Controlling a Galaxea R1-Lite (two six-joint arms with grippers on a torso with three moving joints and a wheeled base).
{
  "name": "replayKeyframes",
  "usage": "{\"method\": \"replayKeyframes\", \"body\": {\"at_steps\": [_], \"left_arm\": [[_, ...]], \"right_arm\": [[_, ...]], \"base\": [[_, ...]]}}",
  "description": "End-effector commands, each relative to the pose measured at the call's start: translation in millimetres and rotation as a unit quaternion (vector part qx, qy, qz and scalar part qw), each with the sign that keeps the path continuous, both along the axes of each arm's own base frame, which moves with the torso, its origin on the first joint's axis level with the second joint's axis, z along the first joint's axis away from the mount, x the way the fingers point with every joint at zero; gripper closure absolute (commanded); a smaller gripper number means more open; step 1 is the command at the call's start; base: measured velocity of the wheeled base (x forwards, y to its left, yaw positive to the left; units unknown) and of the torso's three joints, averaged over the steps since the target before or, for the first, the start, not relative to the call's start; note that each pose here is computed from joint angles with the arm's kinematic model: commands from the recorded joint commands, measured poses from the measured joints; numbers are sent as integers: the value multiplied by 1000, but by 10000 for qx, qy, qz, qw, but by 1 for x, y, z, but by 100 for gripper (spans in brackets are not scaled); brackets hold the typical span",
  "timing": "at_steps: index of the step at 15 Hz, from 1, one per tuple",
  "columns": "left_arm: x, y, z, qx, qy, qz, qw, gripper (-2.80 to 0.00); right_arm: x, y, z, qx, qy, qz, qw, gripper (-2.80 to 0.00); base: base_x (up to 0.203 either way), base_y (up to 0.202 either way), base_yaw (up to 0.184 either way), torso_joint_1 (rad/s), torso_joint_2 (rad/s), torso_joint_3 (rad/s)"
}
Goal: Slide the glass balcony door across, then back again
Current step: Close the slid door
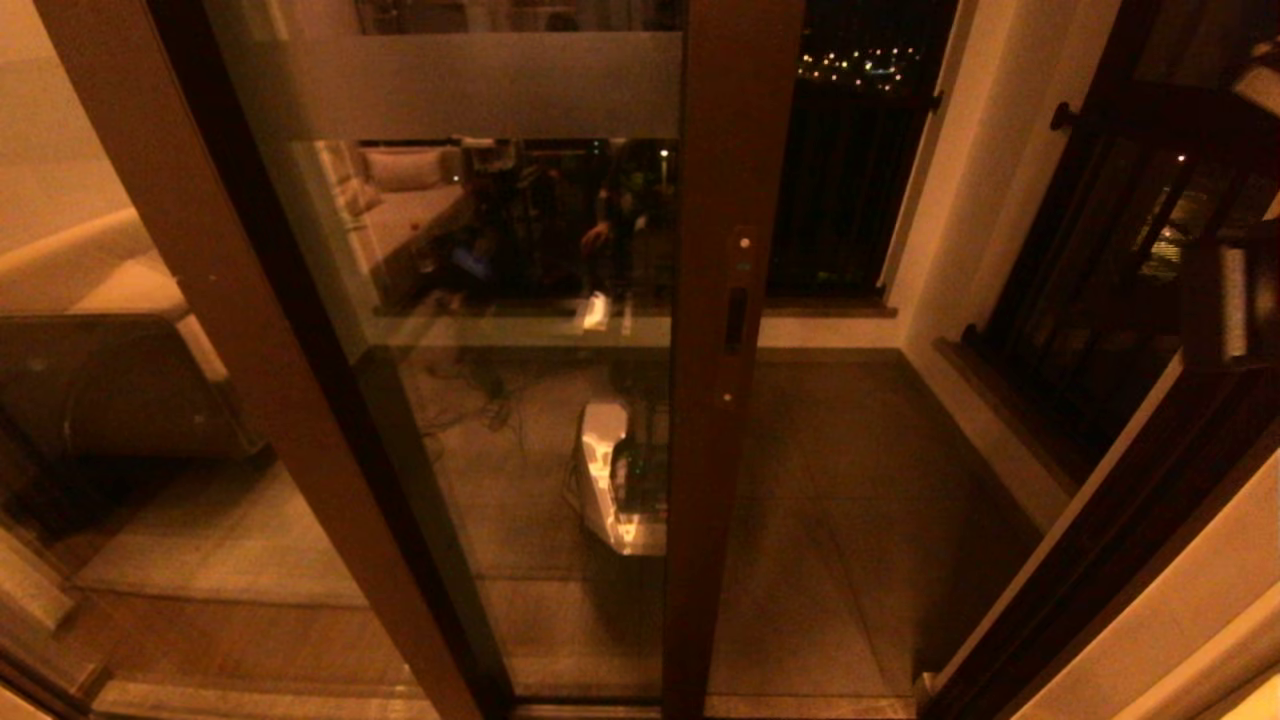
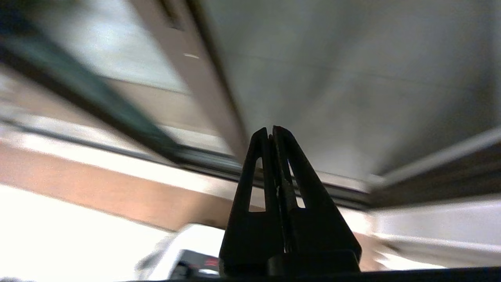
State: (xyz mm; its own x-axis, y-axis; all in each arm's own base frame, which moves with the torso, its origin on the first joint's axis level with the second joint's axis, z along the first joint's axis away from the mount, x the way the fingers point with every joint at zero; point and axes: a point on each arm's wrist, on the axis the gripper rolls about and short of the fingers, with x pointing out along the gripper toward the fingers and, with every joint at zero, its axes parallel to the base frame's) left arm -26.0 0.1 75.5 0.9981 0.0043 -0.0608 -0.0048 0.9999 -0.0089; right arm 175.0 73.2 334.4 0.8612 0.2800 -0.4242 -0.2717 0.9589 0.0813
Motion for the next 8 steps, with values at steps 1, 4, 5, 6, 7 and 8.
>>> {"method": "replayKeyframes", "body": {"at_steps": [1,4,5,6,7,8], "left_arm": [[0,0,0,-1,3,2,10000,0],[0,0,0,-8,2,2,10000,0],[0,0,0,-1,-5,2,10000,0],[0,0,0,-8,3,2,10000,0],[0,0,0,0,3,-3,10000,0],[0,0,0,0,3,-3,10000,0]], "right_arm": [[26,32,-19,-519,232,-235,9981,0],[45,58,-25,-618,-101,-429,9971,0],[52,64,-30,-727,-97,-508,9960,0],[51,70,-31,-773,-122,-424,9960,0],[49,74,-31,-771,-140,-365,9963,0],[47,79,-30,-737,-173,-294,9967,0]], "base": [[0,0,0,0,0,0],[0,0,0,0,0,0],[0,0,0,0,0,0],[0,0,0,0,0,0],[0,0,0,0,0,0],[0,0,0,0,0,0]]}}
